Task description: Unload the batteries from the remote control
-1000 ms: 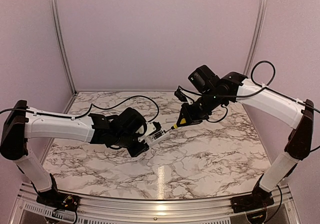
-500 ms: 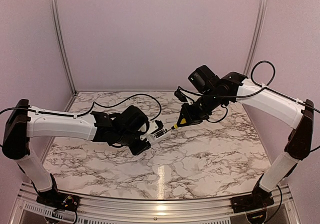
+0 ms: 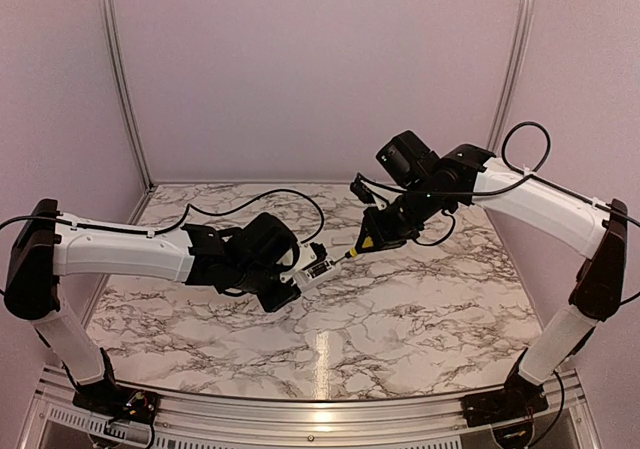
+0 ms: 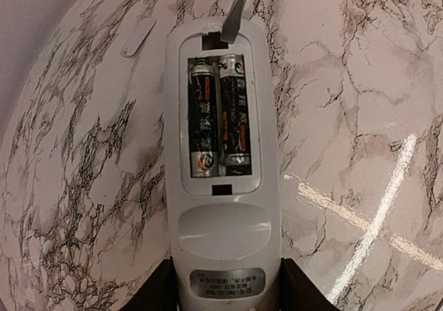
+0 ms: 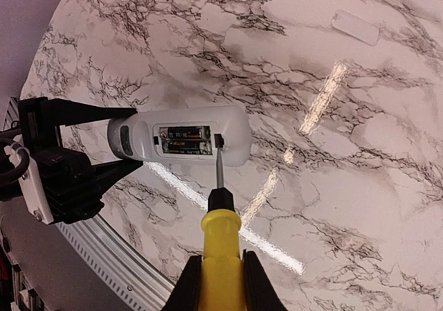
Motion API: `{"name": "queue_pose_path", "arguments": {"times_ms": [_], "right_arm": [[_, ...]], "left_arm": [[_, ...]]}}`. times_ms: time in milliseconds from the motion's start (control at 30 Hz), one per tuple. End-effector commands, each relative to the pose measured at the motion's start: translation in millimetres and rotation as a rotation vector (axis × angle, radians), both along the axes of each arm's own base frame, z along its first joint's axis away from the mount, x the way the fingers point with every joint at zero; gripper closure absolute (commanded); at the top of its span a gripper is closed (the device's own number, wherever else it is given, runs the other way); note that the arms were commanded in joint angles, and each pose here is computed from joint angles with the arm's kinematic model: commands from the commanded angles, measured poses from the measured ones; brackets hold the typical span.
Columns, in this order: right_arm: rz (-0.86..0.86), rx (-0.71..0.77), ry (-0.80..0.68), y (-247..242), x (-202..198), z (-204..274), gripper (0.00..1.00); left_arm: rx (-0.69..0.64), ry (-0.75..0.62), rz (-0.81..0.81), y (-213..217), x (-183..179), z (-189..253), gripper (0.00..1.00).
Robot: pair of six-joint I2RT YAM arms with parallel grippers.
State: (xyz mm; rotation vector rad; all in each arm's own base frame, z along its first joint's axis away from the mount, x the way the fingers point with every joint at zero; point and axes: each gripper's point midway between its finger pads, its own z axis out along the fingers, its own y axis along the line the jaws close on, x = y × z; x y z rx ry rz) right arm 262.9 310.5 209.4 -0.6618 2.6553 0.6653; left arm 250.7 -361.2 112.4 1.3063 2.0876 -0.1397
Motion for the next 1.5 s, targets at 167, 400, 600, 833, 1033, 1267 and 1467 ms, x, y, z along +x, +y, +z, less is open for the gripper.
{"name": "queue_pose_path", "arguments": {"times_ms": [167,400,600,833,1033,1267,1467], "right_arm": [[-0.004,0.001,-0.015,3,2,4,1.0],[0.018,0.034,-0.001,9,-1,6,1.0],[0.021,0.033,0.008,8,-4,2,1.0],[0.016,0.028,0.009,7,-4,-1,1.0],[0.015,0.027,0.014,8,-4,-4,1.0],[0.026,0.039,0.026,11,-6,-6,1.0],[0.055,0.094,0.051,19,-13,-2,1.0]], "left_arm": [[-0.019,-0.024,-0.015,-9,1,9,1.0],[-0.021,-0.023,-0.011,-10,2,10,1.0],[-0.026,-0.026,-0.008,-10,2,11,1.0],[-0.037,-0.028,-0.012,-11,2,13,1.0],[-0.043,-0.036,-0.028,-11,0,16,1.0],[-0.042,-0.058,-0.061,-12,-4,17,1.0],[-0.055,-0.088,-0.087,-11,-7,21,1.0]]}}
